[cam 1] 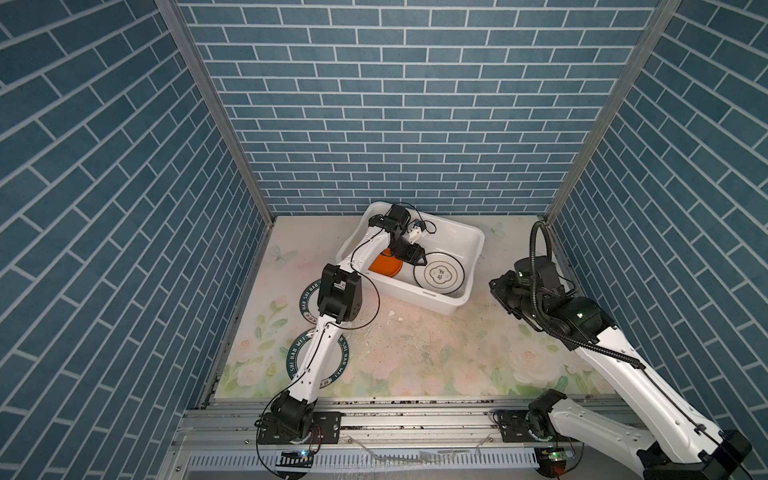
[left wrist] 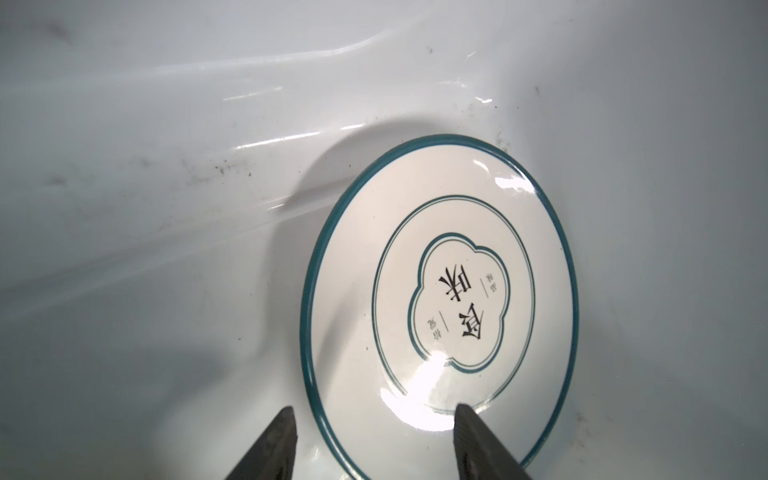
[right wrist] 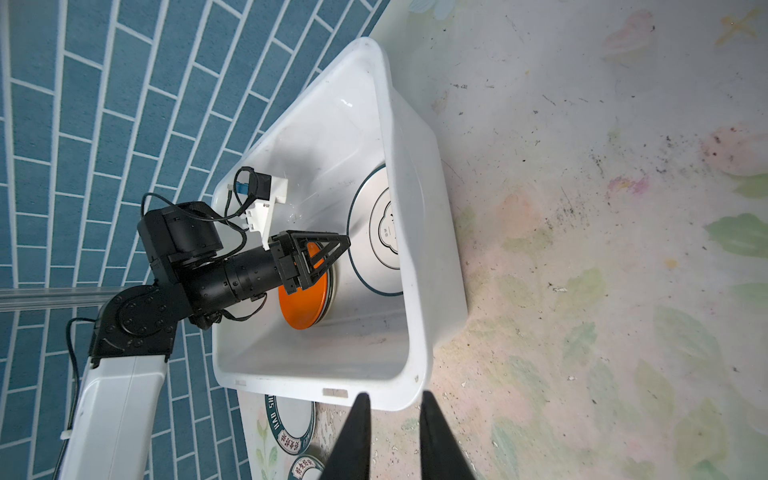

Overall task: Place the plates into the plastic bin on the countertop
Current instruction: 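Open the left gripper and raise it out of the bin, then move the right gripper toward the green-rimmed plates while the left gripper draws back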

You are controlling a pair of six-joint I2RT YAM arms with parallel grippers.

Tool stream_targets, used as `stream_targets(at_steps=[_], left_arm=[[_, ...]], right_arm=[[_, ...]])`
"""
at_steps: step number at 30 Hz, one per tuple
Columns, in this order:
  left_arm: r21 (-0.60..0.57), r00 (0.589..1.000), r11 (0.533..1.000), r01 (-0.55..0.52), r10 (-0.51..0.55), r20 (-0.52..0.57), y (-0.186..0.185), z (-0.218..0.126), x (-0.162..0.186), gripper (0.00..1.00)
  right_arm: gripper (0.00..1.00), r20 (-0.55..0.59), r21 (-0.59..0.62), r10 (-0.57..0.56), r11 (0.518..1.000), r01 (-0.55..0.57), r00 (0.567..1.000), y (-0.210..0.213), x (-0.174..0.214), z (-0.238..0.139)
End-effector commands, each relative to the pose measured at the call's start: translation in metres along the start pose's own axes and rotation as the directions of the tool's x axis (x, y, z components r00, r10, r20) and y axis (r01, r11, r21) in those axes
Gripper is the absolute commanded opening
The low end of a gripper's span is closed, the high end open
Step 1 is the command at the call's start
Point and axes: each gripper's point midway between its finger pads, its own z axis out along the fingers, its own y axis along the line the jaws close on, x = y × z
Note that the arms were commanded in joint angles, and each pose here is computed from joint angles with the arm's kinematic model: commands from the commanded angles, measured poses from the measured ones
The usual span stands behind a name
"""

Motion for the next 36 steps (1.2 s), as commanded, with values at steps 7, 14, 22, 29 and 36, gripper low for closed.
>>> stream_targets(at_steps=[7,14,22,29,36], left_arm=[[-0.062,0.993,0.993,-0.098,0.101,0.056,-0.005,-0.028,-0.024,0.74],[-0.161,0.97,0.967,-0.198,0.217,0.112,-0.012,-0.081,-0.046,0.8],[-0.361,0.915,0.891,-0.276,0.359,0.187,-0.005,-0.167,-0.076,0.97],[-0.442,0.908,0.859,-0.257,0.371,0.195,-0.003,-0.239,-0.067,0.98],[-0.455,0.955,0.885,-0.104,0.216,0.202,0.018,-0.302,-0.017,0.95]], right_arm=[[0.22,0.001,-0.011,0.002,1.0,-0.002,1.0,0.002,-0.002,0.006],[0.25,-0.003,-0.038,-0.112,0.993,0.112,0.994,0.028,-0.011,-0.001],[0.28,-0.017,-0.131,-0.273,0.954,0.269,0.962,0.085,-0.024,-0.014],[0.29,-0.058,-0.207,-0.378,0.91,0.36,0.924,0.128,-0.02,-0.008],[0.3,-0.144,-0.332,-0.511,0.832,0.445,0.847,0.171,0.012,0.008]])
